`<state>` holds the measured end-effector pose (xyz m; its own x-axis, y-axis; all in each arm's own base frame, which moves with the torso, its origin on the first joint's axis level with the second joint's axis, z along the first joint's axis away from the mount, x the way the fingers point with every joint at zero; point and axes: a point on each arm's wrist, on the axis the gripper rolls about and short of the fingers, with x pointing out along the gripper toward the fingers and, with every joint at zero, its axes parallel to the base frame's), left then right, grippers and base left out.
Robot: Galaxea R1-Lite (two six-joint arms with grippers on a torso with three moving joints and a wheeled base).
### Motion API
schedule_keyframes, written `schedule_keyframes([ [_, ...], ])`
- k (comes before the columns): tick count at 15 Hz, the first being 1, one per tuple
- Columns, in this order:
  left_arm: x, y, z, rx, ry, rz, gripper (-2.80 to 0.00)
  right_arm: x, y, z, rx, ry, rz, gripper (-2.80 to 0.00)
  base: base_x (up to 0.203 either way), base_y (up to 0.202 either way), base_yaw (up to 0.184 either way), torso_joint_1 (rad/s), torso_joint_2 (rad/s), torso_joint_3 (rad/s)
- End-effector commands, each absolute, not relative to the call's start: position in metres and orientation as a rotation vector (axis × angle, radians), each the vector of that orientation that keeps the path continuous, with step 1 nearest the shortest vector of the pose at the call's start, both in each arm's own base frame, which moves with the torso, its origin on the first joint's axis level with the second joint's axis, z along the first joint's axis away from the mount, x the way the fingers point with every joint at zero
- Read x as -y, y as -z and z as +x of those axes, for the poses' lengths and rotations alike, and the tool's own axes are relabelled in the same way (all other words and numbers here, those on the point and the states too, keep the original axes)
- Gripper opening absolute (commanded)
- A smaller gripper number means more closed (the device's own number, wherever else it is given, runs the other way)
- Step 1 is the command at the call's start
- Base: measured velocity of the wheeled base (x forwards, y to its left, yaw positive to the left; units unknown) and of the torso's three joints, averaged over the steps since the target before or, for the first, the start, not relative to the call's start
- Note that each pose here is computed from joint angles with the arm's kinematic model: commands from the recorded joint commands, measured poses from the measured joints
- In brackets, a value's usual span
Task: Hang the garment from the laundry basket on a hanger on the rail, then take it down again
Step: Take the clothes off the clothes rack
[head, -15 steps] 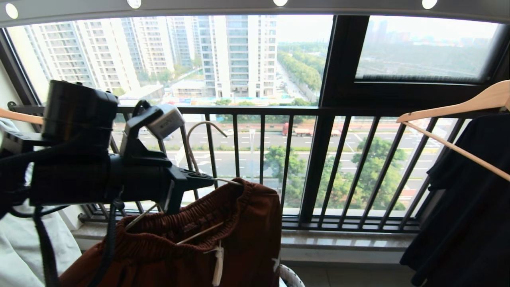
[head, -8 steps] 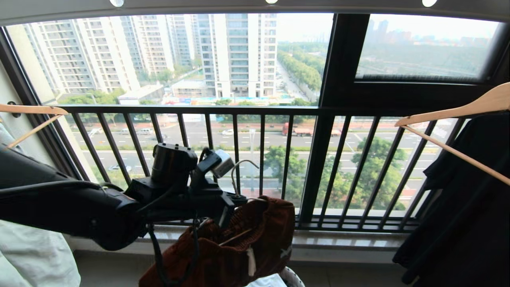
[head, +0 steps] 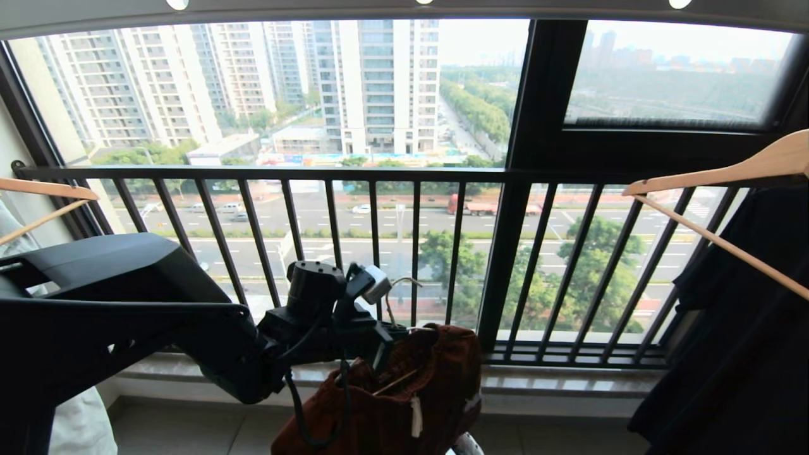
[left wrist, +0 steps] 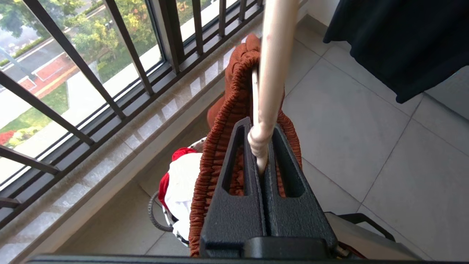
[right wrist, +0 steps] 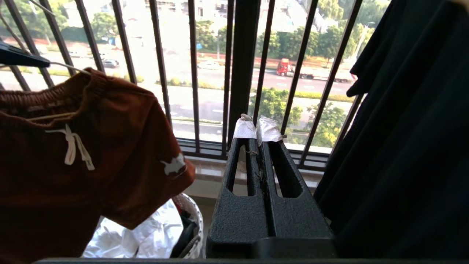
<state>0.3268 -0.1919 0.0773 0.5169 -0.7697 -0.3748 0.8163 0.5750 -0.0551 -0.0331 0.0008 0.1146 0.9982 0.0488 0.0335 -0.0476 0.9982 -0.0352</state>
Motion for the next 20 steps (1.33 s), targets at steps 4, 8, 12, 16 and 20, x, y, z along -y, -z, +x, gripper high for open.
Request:
schedule_keyframes([
  [4, 0.197, -0.094, 0.323, -0.283, 0.96, 0.047, -2.8, -0.002, -0.23, -0.019, 0.045, -0.078, -0.041, -2.8, 0.0, 0.0, 0.0, 0.0, 0.0, 0.0],
  [8, 0.196, -0.11, 0.314, -0.253, 0.968, 0.03, -2.8, -0.003, -0.305, 0.018, -0.007, -0.147, -0.062, -2.8, 0.0, 0.0, 0.0, 0.0, 0.0, 0.0],
  [12, 0.192, -0.125, 0.31, -0.226, 0.963, -0.002, -2.8, -0.012, -0.33, 0.087, -0.135, -0.269, -0.06, -2.8, 0.0, 0.0, 0.0, 0.0, 0.0, 0.0],
  [16, 0.192, -0.129, 0.31, -0.213, 0.962, -0.005, -2.8, -0.052, -0.324, 0.147, -0.25, -0.404, -0.082, -2.8, 0.0, 0.0, 0.0, 0.0, 0.0, 0.0],
  [20, 0.193, -0.124, 0.312, -0.227, 0.961, -0.004, -2.8, -0.086, -0.283, 0.21, -0.356, -0.423, -0.054, -2.8, 0.0, 0.0, 0.0, 0.0, 0.0, 0.0],
])
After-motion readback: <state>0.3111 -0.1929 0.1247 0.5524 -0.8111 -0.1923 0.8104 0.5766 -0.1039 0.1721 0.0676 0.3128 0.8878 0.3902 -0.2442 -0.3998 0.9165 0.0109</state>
